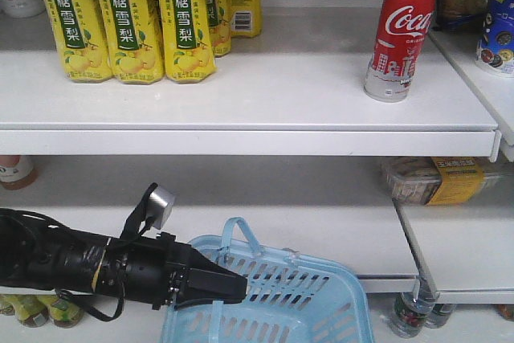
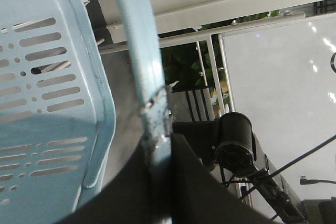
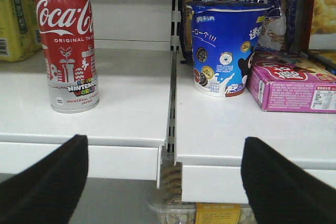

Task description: Place coke in basket with both arms

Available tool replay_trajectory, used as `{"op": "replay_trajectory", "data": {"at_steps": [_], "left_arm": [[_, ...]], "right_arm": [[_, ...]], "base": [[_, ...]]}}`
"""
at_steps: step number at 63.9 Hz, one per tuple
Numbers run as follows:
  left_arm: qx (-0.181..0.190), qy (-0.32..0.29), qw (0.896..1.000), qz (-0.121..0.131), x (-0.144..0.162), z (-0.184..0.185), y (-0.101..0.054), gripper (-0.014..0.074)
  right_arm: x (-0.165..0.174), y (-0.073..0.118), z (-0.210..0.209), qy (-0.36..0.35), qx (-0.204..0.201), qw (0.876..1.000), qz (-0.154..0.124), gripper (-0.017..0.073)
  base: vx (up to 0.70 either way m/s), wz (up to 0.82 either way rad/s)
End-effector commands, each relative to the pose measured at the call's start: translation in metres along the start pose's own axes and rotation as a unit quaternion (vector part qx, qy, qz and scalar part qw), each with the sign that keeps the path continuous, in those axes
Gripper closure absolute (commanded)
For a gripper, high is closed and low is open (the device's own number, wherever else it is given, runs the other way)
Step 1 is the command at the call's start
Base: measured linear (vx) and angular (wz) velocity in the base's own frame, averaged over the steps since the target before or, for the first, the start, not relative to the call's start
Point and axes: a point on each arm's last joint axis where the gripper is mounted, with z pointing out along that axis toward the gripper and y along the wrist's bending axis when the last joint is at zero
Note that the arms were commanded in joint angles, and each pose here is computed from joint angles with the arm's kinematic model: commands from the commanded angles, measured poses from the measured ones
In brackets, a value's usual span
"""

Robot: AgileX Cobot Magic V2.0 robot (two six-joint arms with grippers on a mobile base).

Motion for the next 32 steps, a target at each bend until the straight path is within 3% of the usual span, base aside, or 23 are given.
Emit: {"op": "replay_trajectory", "data": {"at_steps": [1,6,14,25,32], "left_arm": [[0.116,0.0,0.992,0.04,-0.002,-0.006,-0.034,0.06],[0.116,0.0,0.992,0.04,-0.002,-0.006,-0.034,0.06],[0.116,0.001,0.992,0.041,-0.002,-0.006,-0.034,0.06],[0.116,0.001,0.992,0.041,-0.002,-0.006,-0.034,0.06],[0.116,0.001,0.992,0.041,-0.002,-0.006,-0.034,0.06]], "right_arm": [[-0.022,0.0,0.0,-0.062,-0.001,0.998,0.0,-0.0038],[-0.032,0.002,0.002,-0.073,-0.009,0.997,0.006,-0.0028],[-0.06,0.013,0.007,-0.093,-0.054,0.994,0.006,-0.0011],[-0.093,0.037,0.029,-0.11,-0.123,0.986,-0.025,-0.0005],[-0.109,0.046,0.053,-0.103,-0.131,0.986,-0.027,-0.0005]], "base": [[0.0,0.0],[0.0,0.0],[0.0,0.0],[0.0,0.0],[0.0,0.0]]}}
